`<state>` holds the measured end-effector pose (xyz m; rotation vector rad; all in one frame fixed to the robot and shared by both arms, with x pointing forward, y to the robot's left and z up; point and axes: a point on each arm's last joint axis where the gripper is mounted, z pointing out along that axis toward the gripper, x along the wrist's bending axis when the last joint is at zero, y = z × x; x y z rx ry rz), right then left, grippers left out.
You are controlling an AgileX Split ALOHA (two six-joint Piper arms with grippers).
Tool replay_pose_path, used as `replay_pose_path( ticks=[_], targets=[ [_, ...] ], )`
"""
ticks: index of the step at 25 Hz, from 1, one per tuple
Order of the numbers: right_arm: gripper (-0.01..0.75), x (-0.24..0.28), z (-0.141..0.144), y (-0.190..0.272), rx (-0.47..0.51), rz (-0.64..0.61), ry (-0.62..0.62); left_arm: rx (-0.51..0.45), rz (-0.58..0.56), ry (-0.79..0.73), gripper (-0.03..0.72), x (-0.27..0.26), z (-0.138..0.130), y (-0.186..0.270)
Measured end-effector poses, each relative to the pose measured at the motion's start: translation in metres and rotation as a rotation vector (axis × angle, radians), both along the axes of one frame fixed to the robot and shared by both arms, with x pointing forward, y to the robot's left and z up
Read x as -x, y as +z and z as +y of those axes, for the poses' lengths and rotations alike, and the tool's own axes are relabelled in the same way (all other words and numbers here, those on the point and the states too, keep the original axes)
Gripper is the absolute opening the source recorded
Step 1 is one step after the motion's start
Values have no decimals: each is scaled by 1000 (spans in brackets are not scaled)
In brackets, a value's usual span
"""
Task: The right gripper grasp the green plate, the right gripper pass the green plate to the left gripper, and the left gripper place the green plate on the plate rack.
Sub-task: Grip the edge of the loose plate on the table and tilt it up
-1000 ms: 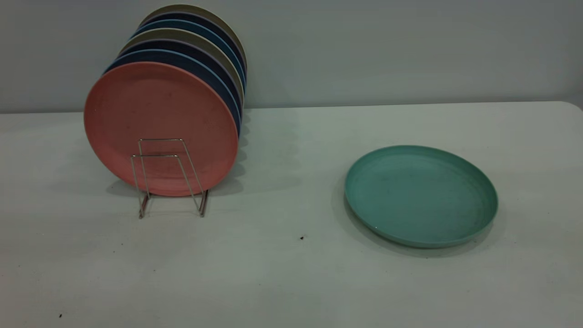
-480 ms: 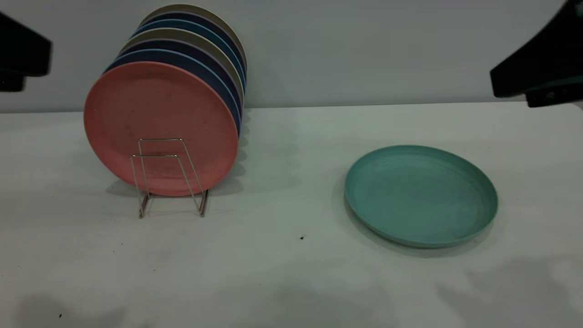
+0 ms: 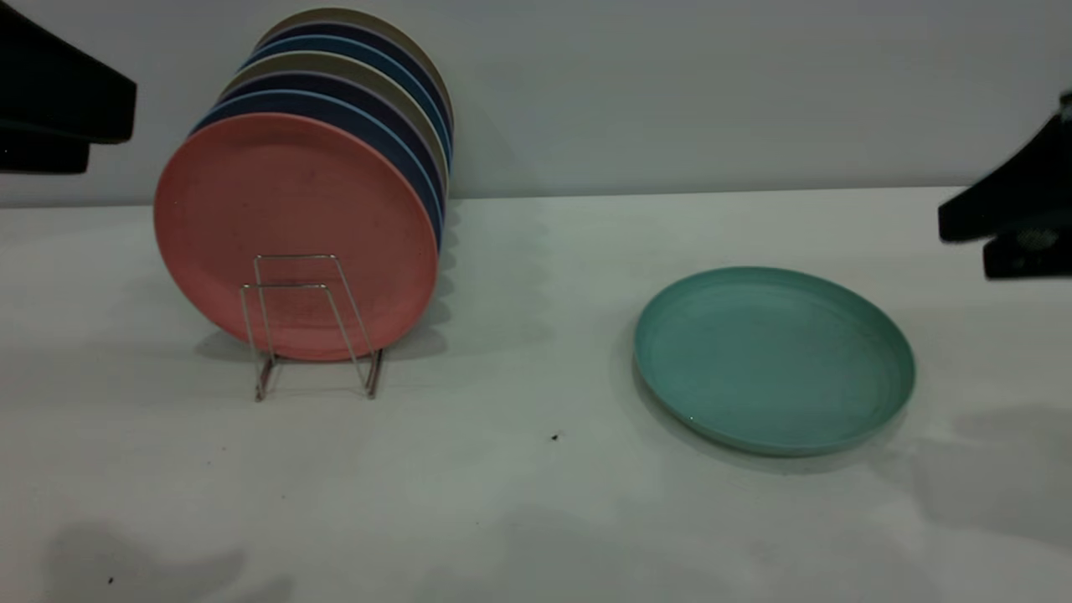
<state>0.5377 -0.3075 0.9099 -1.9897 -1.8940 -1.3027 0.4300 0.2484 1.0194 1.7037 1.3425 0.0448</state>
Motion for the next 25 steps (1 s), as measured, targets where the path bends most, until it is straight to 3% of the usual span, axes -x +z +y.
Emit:
replay_pose_path(
  ticks=[11, 25],
  targets=[
    [492, -38, -12, -77, -9, 116, -13, 8, 0, -4, 448, 0, -1, 0],
    [492, -70, -23, -108, 38, 114, -45, 5, -3, -1, 448, 0, 0, 0]
  ],
)
